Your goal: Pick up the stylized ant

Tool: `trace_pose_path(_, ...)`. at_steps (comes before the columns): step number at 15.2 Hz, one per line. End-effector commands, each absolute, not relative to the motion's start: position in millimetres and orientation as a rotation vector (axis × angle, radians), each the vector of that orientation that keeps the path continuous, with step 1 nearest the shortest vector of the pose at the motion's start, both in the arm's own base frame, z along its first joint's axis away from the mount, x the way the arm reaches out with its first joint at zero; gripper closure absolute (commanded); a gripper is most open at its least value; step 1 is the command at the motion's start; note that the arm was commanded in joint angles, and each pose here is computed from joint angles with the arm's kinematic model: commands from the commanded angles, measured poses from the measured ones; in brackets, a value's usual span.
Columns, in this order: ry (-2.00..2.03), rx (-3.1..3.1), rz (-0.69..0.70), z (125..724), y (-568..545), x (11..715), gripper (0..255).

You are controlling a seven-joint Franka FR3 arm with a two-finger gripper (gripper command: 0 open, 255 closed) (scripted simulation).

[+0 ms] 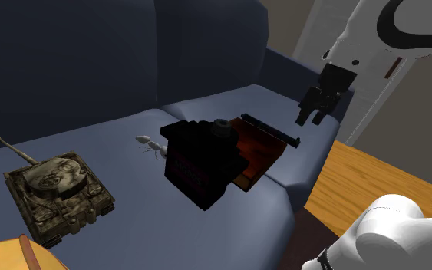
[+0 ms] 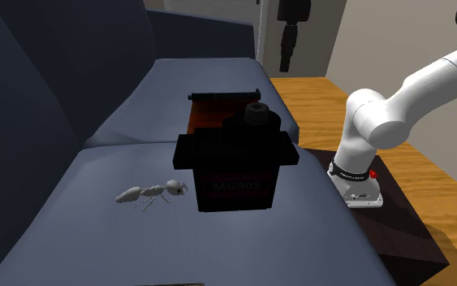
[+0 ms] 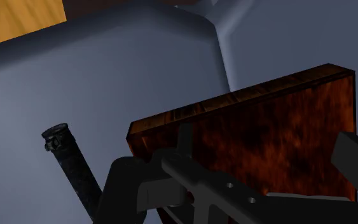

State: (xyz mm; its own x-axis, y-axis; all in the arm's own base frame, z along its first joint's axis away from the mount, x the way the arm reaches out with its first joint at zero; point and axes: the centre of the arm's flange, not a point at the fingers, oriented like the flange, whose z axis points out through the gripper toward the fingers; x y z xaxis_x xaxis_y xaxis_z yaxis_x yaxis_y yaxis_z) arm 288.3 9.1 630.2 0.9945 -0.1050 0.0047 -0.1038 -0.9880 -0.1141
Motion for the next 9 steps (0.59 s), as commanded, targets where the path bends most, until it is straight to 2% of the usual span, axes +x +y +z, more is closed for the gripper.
trace_pose_path(1,0.159,-3.023,-0.016,630,9,288,0)
trace_pose_path(9,0.204,-3.011,-0.014,599,89,348,0)
